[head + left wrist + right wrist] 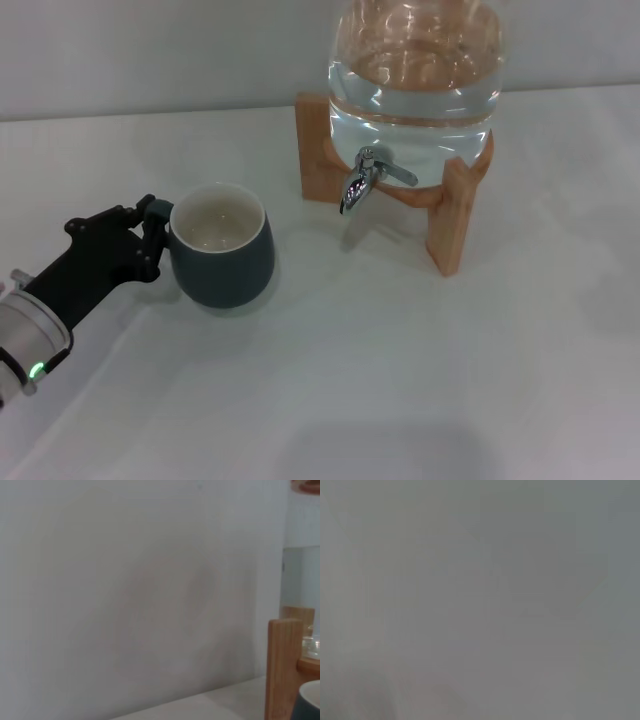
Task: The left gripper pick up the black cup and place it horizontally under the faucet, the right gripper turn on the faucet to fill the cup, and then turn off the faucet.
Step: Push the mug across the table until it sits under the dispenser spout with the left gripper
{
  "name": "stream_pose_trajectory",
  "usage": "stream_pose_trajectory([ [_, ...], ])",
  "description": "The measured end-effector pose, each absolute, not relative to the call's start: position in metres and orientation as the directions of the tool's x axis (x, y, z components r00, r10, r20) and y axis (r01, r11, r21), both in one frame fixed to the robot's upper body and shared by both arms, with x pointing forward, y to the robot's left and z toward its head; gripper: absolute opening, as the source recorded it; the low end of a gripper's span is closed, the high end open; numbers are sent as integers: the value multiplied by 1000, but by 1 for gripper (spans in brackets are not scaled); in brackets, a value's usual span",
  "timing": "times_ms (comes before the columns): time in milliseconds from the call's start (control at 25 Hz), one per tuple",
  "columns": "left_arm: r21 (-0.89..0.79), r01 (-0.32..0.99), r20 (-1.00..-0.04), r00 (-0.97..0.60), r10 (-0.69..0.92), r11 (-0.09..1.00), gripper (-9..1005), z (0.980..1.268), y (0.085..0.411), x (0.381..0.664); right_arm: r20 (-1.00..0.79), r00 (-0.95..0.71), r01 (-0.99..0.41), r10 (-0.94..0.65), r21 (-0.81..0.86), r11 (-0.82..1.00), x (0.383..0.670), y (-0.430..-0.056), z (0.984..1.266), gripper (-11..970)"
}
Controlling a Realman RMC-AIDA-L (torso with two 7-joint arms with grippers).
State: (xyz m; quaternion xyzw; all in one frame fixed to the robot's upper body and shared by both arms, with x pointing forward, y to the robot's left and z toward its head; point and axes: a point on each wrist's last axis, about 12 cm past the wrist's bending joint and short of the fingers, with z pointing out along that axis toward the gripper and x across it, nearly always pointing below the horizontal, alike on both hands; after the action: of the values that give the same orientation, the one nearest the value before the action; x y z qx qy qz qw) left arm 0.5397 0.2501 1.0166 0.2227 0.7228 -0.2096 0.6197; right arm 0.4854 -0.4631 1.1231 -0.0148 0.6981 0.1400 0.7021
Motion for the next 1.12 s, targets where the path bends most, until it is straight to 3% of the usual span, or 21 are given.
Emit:
stream_pose_trajectory([
  [520,-49,623,-986,-154,60,781,146,1012,241,531,-985,-14,-223,175,173,959,487,-462,1123,840],
  [1120,-30,625,-974,-194,118,780,153,1014,225,552,-984,-18,-225,177,177,958,487,-460,1121,840],
])
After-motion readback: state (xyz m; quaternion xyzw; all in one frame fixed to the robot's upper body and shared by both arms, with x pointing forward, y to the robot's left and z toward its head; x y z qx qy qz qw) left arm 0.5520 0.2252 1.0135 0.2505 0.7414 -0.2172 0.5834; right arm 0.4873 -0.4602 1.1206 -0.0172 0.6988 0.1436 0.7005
